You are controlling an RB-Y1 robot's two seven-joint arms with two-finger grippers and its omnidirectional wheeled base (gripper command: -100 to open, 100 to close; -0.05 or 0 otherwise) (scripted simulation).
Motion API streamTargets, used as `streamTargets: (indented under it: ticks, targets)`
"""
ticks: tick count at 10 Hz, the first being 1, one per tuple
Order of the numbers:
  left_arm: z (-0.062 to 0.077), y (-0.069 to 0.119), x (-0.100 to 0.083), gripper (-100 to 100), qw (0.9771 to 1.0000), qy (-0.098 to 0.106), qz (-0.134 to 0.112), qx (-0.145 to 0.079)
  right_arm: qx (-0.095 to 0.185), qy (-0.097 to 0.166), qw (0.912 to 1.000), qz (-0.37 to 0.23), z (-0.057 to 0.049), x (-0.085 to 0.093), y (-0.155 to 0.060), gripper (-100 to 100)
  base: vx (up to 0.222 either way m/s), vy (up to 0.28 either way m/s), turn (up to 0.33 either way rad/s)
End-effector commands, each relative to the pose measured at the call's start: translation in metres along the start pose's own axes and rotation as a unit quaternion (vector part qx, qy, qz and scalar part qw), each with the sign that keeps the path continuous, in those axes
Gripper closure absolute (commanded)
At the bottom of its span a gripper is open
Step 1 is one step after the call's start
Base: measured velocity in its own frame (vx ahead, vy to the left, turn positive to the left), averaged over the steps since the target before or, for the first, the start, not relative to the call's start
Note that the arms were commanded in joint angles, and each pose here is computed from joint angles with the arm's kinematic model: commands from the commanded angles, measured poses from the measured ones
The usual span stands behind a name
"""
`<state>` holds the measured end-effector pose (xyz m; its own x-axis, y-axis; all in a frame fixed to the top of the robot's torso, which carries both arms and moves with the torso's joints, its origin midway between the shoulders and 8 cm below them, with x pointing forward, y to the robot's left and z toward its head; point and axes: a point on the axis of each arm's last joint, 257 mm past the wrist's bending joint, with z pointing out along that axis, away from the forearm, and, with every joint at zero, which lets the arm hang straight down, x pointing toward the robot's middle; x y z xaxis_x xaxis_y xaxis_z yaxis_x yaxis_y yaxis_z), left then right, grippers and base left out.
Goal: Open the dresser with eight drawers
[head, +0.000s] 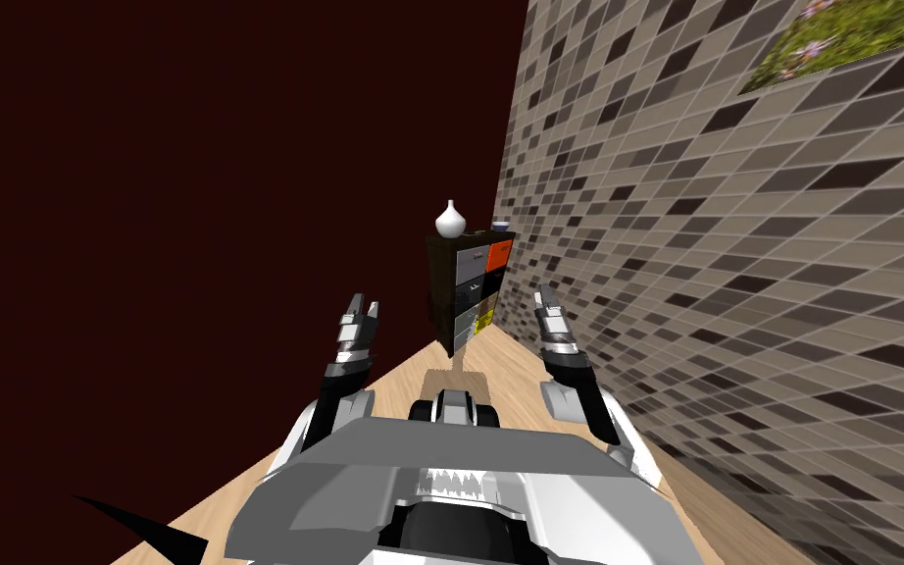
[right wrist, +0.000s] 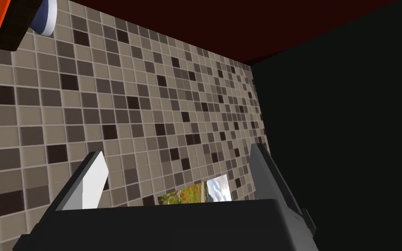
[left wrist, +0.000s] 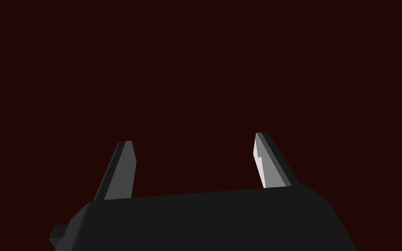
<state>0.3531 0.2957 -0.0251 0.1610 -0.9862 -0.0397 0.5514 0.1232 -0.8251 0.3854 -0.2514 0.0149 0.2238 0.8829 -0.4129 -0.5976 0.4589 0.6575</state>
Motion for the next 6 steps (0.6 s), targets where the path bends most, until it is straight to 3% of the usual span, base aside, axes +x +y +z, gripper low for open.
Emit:
streamTargets:
  ticks: [1,4,6]
  targets:
    - [0.000,0.000,0.000,0,1.0000,0.000,0.000,0.000,-0.009,0.030,0.9976,-0.062,0.009,0.017,-0.006,-100,0.020,-0.002,0.090]
    - [0.000,0.000,0.000,0,1.0000,0.000,0.000,0.000,-0.015,0.048,0.9935,-0.102,0.013,0.026,-0.008,-100,0.017,-0.003,0.040]
    - [0.000,0.000,0.000,0,1.0000,0.000,0.000,0.000,-0.027,0.072,0.9836,-0.163,0.022,0.040,-0.013,-100,0.019,-0.005,0.092]
